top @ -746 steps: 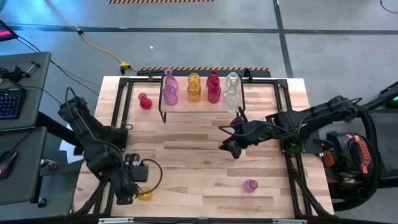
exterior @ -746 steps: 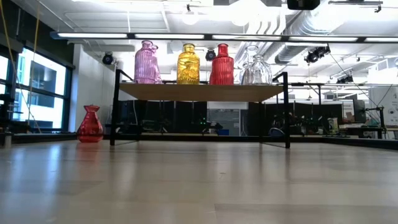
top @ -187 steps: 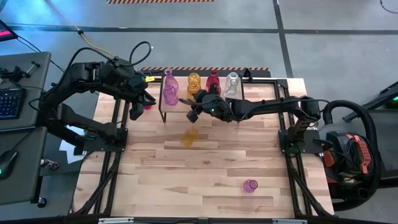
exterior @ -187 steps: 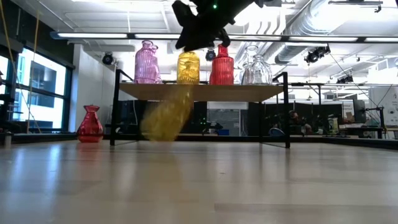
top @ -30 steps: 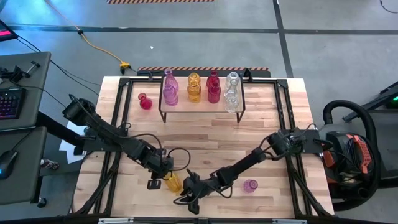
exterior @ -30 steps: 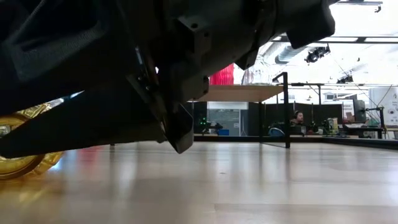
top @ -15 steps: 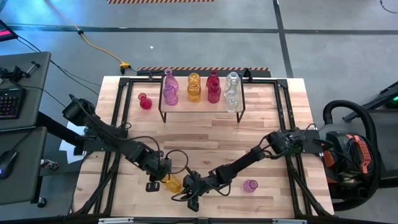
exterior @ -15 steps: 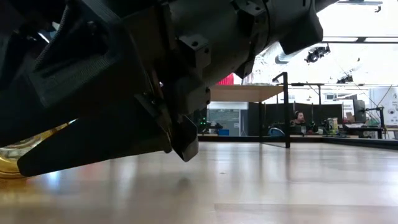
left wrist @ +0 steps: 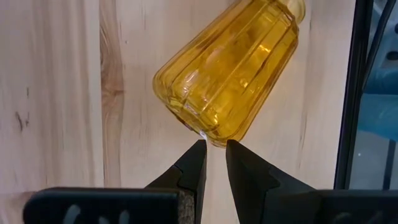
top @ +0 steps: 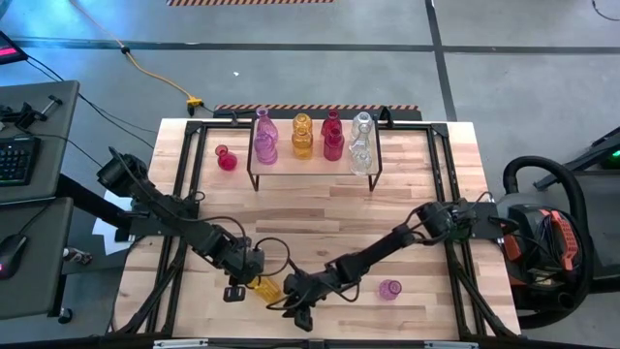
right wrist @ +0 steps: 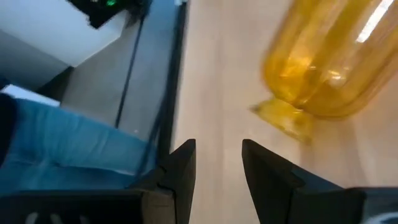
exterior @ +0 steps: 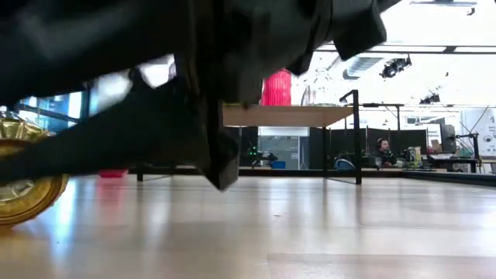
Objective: Sort vases onto shelf
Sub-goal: Put the yellow vase on the shelf aligned with the other yellow vases
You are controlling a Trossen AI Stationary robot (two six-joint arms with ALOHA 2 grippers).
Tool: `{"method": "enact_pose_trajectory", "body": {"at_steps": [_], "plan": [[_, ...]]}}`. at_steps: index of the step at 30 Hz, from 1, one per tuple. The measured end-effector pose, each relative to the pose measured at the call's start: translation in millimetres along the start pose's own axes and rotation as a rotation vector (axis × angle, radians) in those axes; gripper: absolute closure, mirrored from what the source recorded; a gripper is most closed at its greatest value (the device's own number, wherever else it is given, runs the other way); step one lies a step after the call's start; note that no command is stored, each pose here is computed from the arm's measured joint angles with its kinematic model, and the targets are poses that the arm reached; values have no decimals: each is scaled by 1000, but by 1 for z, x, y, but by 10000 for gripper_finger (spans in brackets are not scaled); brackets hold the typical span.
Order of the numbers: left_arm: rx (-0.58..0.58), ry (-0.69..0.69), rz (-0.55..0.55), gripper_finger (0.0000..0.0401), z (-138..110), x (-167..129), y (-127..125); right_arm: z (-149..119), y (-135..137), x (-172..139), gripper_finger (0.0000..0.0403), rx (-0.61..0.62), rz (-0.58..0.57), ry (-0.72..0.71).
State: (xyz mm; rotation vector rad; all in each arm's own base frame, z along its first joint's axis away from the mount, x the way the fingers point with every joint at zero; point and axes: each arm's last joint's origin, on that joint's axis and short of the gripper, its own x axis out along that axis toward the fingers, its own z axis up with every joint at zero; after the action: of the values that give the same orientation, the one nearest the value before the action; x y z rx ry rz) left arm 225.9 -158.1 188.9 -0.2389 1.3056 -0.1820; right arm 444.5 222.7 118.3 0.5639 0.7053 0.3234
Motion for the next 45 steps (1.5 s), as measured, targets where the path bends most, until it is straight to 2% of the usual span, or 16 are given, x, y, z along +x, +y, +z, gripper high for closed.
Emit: {"method": "enact_pose_trajectory", "body": {"at_steps": [3,6,10,14,16,20,45], "plan": [[-8,0,0,347,0,0,0,5,9,-8,277,-20,15,1],[-9,-1,-1,347,0,0,0,7,13,-14,277,-56,-41,-3],[-23,-2,-1,347,0,0,0,1,13,-15,277,-103,-161,-17],[-24,-4,-3,347,0,0,0,-4,15,-16,277,-191,-322,-99],[-24,-4,-3,347,0,0,0,-5,17,-16,277,-232,-360,-126],[-24,-4,-3,347,0,0,0,-7,17,-16,277,-250,-327,-85],[-24,-20,-15,347,2,0,-1,-11,16,-5,277,-345,-323,-149]]}}
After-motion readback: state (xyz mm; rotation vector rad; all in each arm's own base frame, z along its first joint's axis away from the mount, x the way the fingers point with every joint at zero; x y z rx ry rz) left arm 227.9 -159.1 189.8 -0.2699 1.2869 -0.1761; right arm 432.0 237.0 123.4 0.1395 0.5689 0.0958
